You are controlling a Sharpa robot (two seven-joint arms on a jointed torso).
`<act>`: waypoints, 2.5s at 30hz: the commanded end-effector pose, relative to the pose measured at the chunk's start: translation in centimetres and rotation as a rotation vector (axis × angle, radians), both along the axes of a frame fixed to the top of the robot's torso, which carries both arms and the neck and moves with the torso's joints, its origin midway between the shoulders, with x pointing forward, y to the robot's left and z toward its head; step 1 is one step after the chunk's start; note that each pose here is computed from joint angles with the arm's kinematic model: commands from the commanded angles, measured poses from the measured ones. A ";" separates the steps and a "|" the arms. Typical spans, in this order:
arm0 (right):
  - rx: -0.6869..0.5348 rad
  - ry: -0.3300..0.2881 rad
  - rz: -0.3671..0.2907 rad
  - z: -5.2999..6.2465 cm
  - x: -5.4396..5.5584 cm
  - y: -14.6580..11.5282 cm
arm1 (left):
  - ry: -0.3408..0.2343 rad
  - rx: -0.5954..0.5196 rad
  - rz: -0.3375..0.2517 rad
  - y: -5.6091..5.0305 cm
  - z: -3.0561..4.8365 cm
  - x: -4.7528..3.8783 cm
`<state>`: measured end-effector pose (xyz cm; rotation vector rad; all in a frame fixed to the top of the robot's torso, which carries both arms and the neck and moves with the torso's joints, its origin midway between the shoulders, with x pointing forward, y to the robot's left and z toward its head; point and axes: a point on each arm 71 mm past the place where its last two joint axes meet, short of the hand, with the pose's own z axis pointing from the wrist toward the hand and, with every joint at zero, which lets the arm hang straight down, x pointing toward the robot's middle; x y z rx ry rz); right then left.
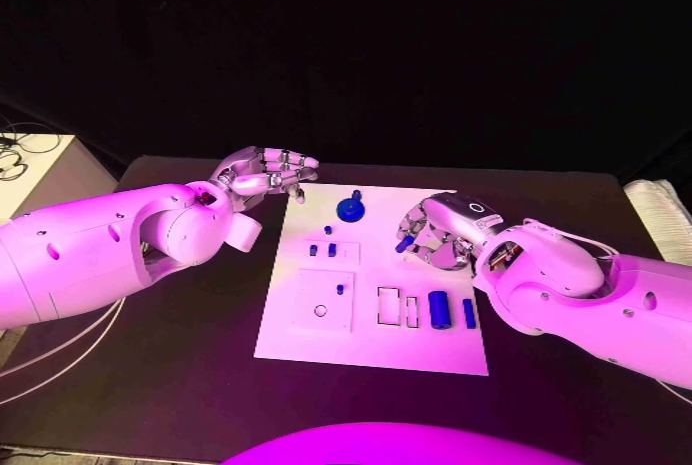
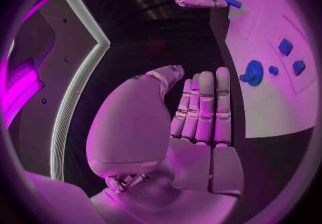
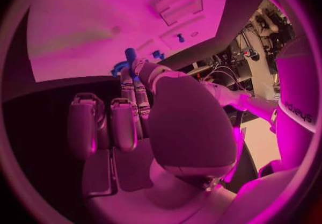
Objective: Assemble the parts on the task board
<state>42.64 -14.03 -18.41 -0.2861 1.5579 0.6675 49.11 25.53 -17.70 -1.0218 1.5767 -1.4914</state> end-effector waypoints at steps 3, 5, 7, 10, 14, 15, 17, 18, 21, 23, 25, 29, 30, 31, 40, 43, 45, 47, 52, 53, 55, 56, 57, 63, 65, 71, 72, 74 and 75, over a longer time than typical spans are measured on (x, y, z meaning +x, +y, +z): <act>0.098 -0.013 0.031 1.0 -1.1 1.3 | 0.002 -0.017 -0.010 -0.2 0.04 0.04; 0.114 0.001 0.051 1.0 -1.4 2.1 | 0.002 -0.017 -0.011 -0.2 0.03 0.05; 0.128 0.019 0.077 0.9 -1.8 3.2 | 0.002 -0.018 -0.012 -0.3 0.01 0.07; 0.147 0.055 0.121 0.1 -2.6 5.2 | 0.003 -0.021 -0.017 -0.5 -0.01 0.09; 0.159 0.093 0.166 -1.0 -3.4 7.4 | 0.004 -0.022 -0.022 -0.8 -0.03 0.12; 0.160 0.101 0.175 -1.3 -3.6 7.9 | 0.004 -0.023 -0.024 -0.8 -0.03 0.12; 0.162 0.116 0.194 -1.9 -4.0 8.8 | 0.005 -0.024 -0.027 -1.0 -0.04 0.12; 0.162 0.122 0.203 -2.3 -4.2 9.2 | 0.005 -0.025 -0.028 -1.0 -0.04 0.11; 0.159 0.142 0.221 -3.2 -4.6 10.3 | 0.006 -0.026 -0.033 -1.2 -0.03 0.07; 0.156 0.151 0.228 -3.6 -4.8 10.8 | 0.008 -0.026 -0.034 -1.2 -0.04 0.05; 0.150 0.161 0.235 -4.0 -4.9 11.2 | 0.009 -0.026 -0.035 -1.3 -0.04 0.02; 0.130 0.178 0.243 -4.7 -5.0 11.7 | 0.011 -0.025 -0.037 -1.4 -0.04 -0.01; 0.126 0.180 0.244 -4.8 -5.0 11.8 | 0.011 -0.025 -0.037 -1.4 -0.04 -0.01; 0.120 0.184 0.245 -4.9 -5.0 11.9 | 0.011 -0.025 -0.038 -1.4 -0.04 -0.02; 0.063 0.194 0.244 -5.7 -4.9 11.9 | 0.013 -0.024 -0.035 -1.3 -0.05 -0.03; 0.042 0.189 0.237 -5.8 -4.8 11.8 | 0.014 -0.023 -0.035 -1.2 -0.06 -0.03; 0.033 0.187 0.233 -5.8 -4.8 11.8 | 0.014 -0.023 -0.035 -1.2 -0.06 -0.03; 0.023 0.186 0.230 -5.9 -4.8 11.7 | 0.014 -0.023 -0.035 -1.2 -0.06 -0.02; 0.005 0.190 0.229 -6.0 -4.8 11.6 | 0.014 -0.022 -0.032 -1.1 -0.08 0.01; 0.001 0.191 0.229 -6.0 -4.9 11.6 | 0.014 -0.021 -0.031 -1.0 -0.08 0.02; -0.003 0.192 0.229 -6.0 -4.9 11.5 | 0.014 -0.021 -0.030 -1.0 -0.09 0.03; -0.006 0.191 0.228 -6.0 -4.9 11.5 | 0.014 -0.021 -0.030 -1.0 -0.09 0.03; -0.009 0.189 0.227 -6.1 -4.9 11.5 | 0.015 -0.021 -0.029 -1.0 -0.09 0.03; -0.020 0.181 0.215 -6.1 -4.7 11.3 | 0.015 -0.020 -0.028 -0.9 -0.10 0.04; -0.022 0.181 0.214 -6.1 -4.8 11.3 | 0.016 -0.020 -0.028 -0.9 -0.10 0.04; -0.023 0.179 0.214 -6.1 -4.8 11.4 | 0.017 -0.019 -0.029 -0.9 -0.11 0.04; -0.023 0.178 0.214 -6.1 -4.8 11.4 | 0.017 -0.019 -0.029 -0.9 -0.11 0.04; -0.023 0.179 0.215 -6.1 -4.8 11.5 | 0.017 -0.019 -0.028 -0.9 -0.11 0.03; -0.025 0.179 0.217 -6.1 -4.9 11.5 | 0.017 -0.019 -0.028 -0.9 -0.11 0.03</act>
